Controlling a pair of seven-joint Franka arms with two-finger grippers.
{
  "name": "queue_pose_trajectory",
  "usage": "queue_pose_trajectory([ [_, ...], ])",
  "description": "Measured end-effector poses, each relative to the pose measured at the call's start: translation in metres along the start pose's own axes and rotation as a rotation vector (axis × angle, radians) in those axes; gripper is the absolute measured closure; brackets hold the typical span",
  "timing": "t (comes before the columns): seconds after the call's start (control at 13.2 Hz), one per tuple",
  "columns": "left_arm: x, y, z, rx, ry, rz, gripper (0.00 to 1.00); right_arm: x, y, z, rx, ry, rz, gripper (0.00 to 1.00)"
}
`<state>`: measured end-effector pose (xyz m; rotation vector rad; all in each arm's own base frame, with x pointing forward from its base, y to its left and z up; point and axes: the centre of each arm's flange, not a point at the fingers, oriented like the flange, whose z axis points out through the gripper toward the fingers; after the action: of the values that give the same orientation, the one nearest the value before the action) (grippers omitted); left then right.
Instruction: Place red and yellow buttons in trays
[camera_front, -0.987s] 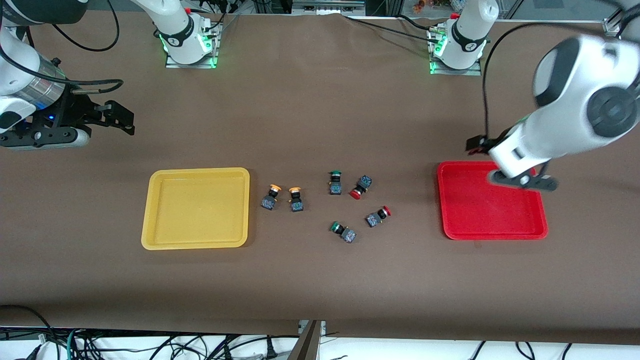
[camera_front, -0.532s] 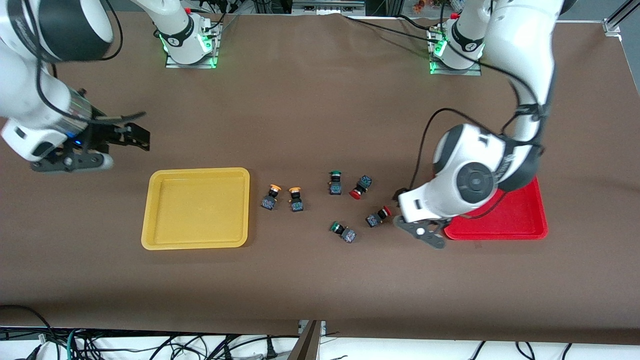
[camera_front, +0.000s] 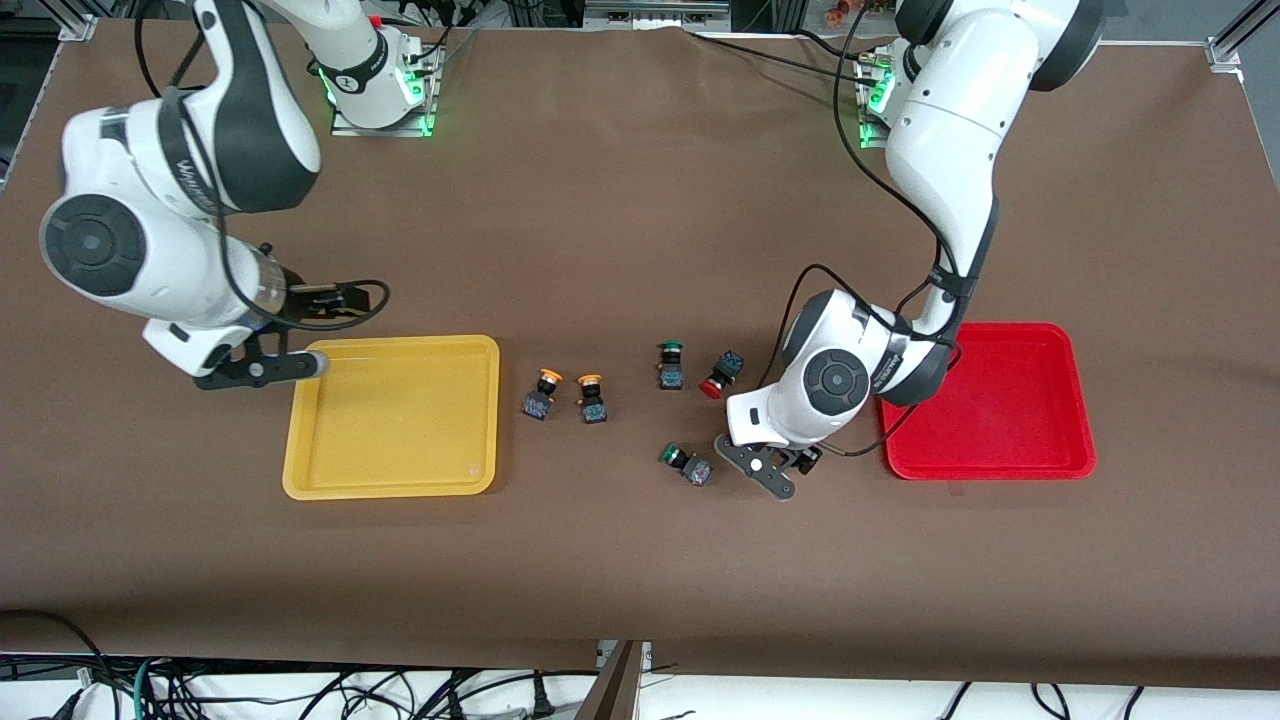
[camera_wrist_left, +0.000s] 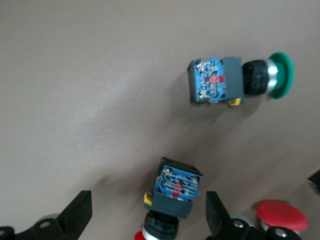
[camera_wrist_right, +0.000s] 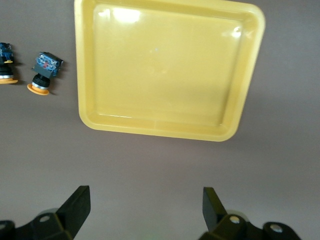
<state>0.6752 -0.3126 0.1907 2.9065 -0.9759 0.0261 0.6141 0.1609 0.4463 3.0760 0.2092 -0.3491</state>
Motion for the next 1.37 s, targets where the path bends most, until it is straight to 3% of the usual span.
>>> queue_pose_trajectory([
  [0.15, -0.003, 0.004, 0.016, -0.004, -0.011, 0.014, 0.00, 0.020, -0.044, 0.023, 0.032, 0.017, 0.095, 0.00],
  [0.38, -0.005, 0.023, 0.029, -0.009, -0.030, 0.041, 0.03, 0.064, -0.110, 0.093, 0.147, 0.068, 0.250, 0.00],
  [0.46, -0.004, 0.023, 0.028, -0.007, -0.027, 0.041, 0.10, 0.076, -0.123, 0.119, 0.167, 0.082, 0.294, 0.00],
  [0.68, -0.002, 0.016, 0.017, 0.002, -0.013, 0.034, 0.48, 0.095, -0.149, 0.175, 0.193, 0.110, 0.403, 0.00],
  [0.84, -0.002, 0.006, -0.005, 0.008, -0.021, 0.023, 0.53, 0.099, -0.159, 0.195, 0.199, 0.118, 0.440, 0.00],
  [0.99, -0.024, -0.037, -0.053, -0.004, -0.140, -0.013, 0.53, 0.101, -0.168, 0.208, 0.201, 0.126, 0.463, 0.01],
  [1.14, -0.074, -0.116, -0.103, -0.029, -0.278, -0.004, 0.53, 0.101, -0.174, 0.221, 0.196, 0.120, 0.467, 0.02],
  [1.37, -0.137, -0.194, -0.103, -0.091, -0.371, -0.013, 0.53, 0.100, -0.177, 0.235, 0.185, 0.106, 0.467, 0.06],
])
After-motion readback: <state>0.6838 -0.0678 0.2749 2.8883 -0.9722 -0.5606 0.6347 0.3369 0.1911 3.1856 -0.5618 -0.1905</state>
